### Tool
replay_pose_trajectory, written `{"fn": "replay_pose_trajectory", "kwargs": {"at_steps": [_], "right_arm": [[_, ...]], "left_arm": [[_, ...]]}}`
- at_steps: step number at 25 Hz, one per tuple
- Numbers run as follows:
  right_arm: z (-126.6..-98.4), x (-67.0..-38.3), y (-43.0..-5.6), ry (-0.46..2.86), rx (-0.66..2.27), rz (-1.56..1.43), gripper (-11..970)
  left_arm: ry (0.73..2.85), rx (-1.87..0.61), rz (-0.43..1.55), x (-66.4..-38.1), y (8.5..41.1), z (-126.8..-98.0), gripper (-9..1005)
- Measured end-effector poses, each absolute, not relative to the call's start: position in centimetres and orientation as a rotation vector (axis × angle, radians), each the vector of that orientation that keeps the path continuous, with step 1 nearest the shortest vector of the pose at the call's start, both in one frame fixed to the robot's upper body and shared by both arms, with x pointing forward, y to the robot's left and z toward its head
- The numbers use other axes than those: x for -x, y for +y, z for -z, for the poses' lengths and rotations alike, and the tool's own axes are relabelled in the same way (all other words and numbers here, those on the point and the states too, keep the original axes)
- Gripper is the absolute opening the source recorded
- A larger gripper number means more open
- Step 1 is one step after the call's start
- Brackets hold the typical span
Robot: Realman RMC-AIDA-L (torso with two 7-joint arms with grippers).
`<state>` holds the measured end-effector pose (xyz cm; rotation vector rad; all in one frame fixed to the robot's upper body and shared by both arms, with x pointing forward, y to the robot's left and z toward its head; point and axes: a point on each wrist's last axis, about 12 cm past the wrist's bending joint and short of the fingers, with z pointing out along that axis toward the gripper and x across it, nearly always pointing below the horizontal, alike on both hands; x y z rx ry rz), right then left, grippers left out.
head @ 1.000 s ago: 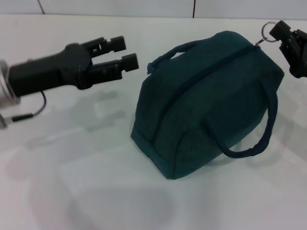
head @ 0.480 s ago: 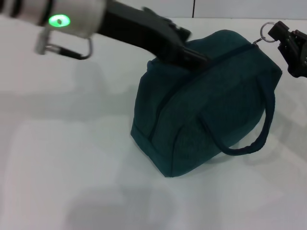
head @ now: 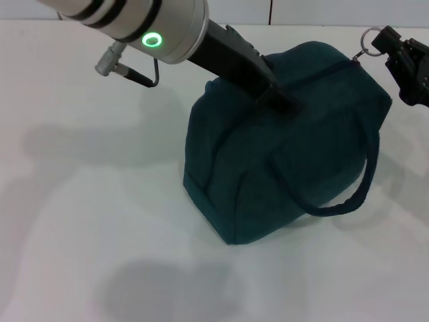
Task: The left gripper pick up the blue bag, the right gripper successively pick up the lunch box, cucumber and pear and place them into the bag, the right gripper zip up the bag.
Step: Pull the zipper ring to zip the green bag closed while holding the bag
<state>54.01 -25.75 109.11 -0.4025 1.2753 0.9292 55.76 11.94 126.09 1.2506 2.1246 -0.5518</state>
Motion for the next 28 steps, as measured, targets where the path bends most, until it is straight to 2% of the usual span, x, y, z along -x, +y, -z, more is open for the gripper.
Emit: {"fn": "replay_pose_trajectory", "kwargs": {"at_steps": [7, 12, 18, 28], "right_arm": [[-109.16, -54.08, -25.66, 1.274, 0.405, -0.934, 8], [-109.17, -54.08, -25.66, 1.274, 0.404, -0.934, 8], [-109.16, -54.07, -25.66, 1.275, 0.403, -0.936, 8], [-109.15, -54.07, -25.69, 1.278, 0.396, -0.942, 8]], "left_arm": [[2.136, -1.264, 0.509, -55.98, 11.54, -125.6, 807], [2.117, -1.304, 0.493, -55.95, 11.44, -125.43, 751], [2.092, -1.331, 0.487, -55.81, 11.48, -125.28, 544], [2.083, -1.337, 0.481, -55.82, 11.48, -125.37, 339]]}}
